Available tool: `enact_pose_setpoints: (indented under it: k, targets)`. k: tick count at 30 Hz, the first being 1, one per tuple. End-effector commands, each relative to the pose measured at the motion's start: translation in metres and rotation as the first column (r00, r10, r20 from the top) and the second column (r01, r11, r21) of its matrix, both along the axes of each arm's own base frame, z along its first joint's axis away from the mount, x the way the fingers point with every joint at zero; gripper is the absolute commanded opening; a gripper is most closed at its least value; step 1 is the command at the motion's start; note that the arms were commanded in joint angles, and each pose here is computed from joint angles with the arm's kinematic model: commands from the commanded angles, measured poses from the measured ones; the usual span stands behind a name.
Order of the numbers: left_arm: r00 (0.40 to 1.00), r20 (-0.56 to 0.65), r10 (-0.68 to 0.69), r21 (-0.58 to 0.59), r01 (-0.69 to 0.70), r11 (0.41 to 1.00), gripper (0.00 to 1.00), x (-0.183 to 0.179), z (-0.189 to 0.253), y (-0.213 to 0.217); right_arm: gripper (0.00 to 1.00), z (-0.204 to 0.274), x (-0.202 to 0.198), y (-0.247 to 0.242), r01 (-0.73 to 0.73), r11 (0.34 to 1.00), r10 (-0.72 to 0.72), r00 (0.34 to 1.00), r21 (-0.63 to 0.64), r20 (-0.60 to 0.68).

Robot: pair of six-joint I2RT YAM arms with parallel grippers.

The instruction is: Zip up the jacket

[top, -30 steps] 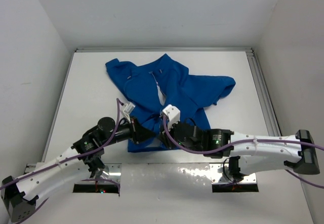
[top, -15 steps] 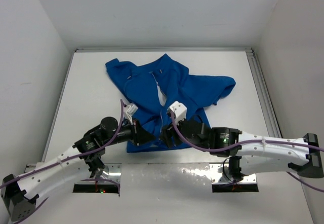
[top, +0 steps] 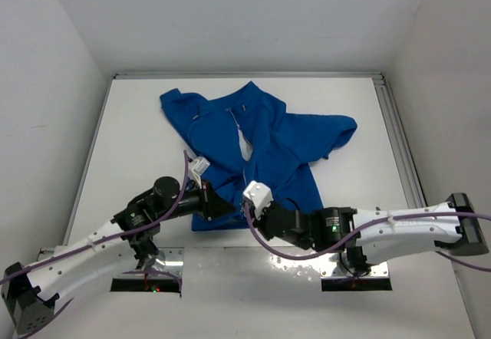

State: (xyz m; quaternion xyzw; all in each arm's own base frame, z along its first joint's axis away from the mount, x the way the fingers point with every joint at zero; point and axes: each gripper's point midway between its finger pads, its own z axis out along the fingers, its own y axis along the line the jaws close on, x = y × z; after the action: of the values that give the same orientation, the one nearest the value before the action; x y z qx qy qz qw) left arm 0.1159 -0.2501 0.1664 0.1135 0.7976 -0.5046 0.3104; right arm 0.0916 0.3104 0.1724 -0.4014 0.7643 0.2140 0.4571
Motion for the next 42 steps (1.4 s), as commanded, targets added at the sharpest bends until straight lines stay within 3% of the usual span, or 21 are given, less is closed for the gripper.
enact_pose_setpoints:
  k: [1, 3, 5, 8, 11, 14, 17, 20, 29, 42]
  targets:
    - [0.999, 0.051, -0.016, -0.051, 0.019, 0.999, 0.00, 0.001, 0.021, -0.004, 0.00, -0.001, 0.021, -0.016, 0.073, 0.996, -0.077, 0.995, 0.054, 0.064]
    - [0.999, 0.045, -0.014, -0.045, 0.016, 0.999, 0.00, 0.000, 0.020, -0.003, 0.00, -0.006, 0.023, -0.019, 0.053, 0.994, -0.054, 0.998, 0.096, 0.010]
    - [0.999, 0.046, -0.017, -0.041, 0.019, 0.999, 0.00, -0.001, 0.020, -0.003, 0.15, -0.007, 0.032, -0.026, 0.068, 0.977, -0.062, 0.997, 0.201, -0.040]
    - [0.999, 0.041, -0.020, -0.059, 0.023, 0.998, 0.00, -0.003, 0.021, -0.002, 0.32, -0.011, 0.018, -0.022, 0.015, 0.950, 0.036, 0.987, 0.310, -0.157]
    - [0.998, 0.051, -0.026, -0.072, 0.029, 0.997, 0.00, -0.006, 0.026, -0.001, 0.42, -0.017, 0.008, -0.011, -0.034, 0.919, 0.133, 0.965, 0.392, -0.227]
    - [0.999, 0.034, -0.035, -0.081, 0.038, 0.996, 0.00, -0.009, 0.021, -0.001, 0.42, -0.021, 0.006, -0.009, -0.044, 0.889, 0.178, 0.950, 0.455, -0.258]
    - [0.999, 0.024, -0.041, -0.083, 0.043, 0.996, 0.00, -0.012, 0.018, 0.000, 0.44, -0.011, 0.014, -0.018, -0.039, 0.810, 0.249, 0.927, 0.584, -0.282]
    - [0.999, 0.016, -0.037, -0.095, 0.039, 0.995, 0.00, -0.013, 0.017, 0.001, 0.52, -0.004, 0.009, -0.018, -0.076, 0.765, 0.322, 0.905, 0.640, -0.277]
    - [0.999, 0.012, -0.050, -0.099, 0.051, 0.994, 0.00, -0.014, 0.017, -0.002, 0.45, 0.005, 0.003, -0.003, -0.168, 0.750, 0.408, 0.879, 0.640, -0.247]
    - [0.998, 0.017, -0.066, -0.103, 0.067, 0.992, 0.00, -0.014, 0.019, -0.005, 0.49, -0.013, 0.011, 0.006, -0.135, 0.790, 0.385, 0.869, 0.598, -0.312]
